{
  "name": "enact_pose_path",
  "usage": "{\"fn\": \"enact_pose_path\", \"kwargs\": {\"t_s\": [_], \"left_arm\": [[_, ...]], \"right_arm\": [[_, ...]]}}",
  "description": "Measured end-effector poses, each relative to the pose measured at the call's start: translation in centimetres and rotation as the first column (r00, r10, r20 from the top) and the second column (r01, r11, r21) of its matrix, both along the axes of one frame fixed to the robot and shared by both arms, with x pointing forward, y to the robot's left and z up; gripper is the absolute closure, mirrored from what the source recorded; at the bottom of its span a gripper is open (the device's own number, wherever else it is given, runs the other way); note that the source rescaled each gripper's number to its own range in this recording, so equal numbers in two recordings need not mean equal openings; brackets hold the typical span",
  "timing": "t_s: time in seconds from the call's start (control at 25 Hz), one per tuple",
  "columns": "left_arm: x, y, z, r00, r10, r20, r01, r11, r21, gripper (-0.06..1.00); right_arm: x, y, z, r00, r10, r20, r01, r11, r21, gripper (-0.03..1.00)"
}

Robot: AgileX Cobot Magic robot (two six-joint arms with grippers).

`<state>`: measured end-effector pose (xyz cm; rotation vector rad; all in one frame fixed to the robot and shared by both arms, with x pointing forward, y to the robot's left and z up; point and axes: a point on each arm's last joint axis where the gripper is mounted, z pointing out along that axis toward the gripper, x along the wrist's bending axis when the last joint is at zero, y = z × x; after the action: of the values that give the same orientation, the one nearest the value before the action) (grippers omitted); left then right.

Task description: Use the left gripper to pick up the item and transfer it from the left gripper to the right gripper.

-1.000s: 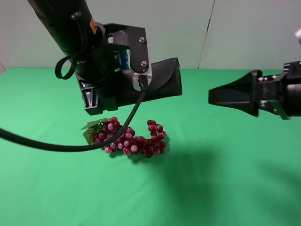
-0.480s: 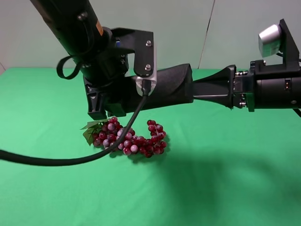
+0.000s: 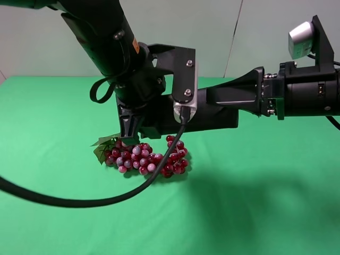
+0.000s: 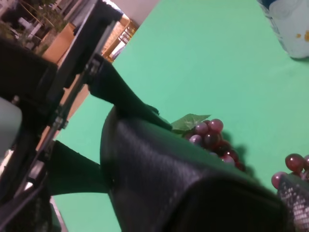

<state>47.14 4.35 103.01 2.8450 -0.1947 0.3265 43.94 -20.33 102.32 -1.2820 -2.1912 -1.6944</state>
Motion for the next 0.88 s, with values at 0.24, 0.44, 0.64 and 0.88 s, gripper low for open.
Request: {"fn": "enact_pose_path", "kwargs": {"t_s": [0.24, 0.44, 0.64, 0.88], "left_arm": [[-0.2, -0.4, 0.0, 1.000, 0.003, -0.007, -0.003, 0.999, -0.033, 0.91], [-0.5, -1.2, 0.2, 1.000, -0.013, 0.012, 0.014, 0.997, -0.071, 0.91], [-0.8, -1.5, 0.2, 1.000, -0.023, 0.018, 0.025, 0.997, -0.078, 0.91], [-1.2, -2.0, 0.3, 0.999, -0.039, 0.027, 0.041, 0.995, -0.089, 0.91]], "right_arm": [[0.0, 0.0, 0.0, 1.000, 0.006, 0.001, -0.006, 1.000, -0.007, -0.03], [-0.1, 0.0, -0.1, 1.000, 0.012, 0.002, -0.012, 1.000, -0.011, -0.03], [-0.1, 0.0, -0.1, 1.000, 0.019, 0.002, -0.019, 1.000, -0.013, -0.03], [-0.2, 0.1, 0.0, 1.000, 0.030, 0.000, -0.030, 1.000, -0.005, -0.03]]}}
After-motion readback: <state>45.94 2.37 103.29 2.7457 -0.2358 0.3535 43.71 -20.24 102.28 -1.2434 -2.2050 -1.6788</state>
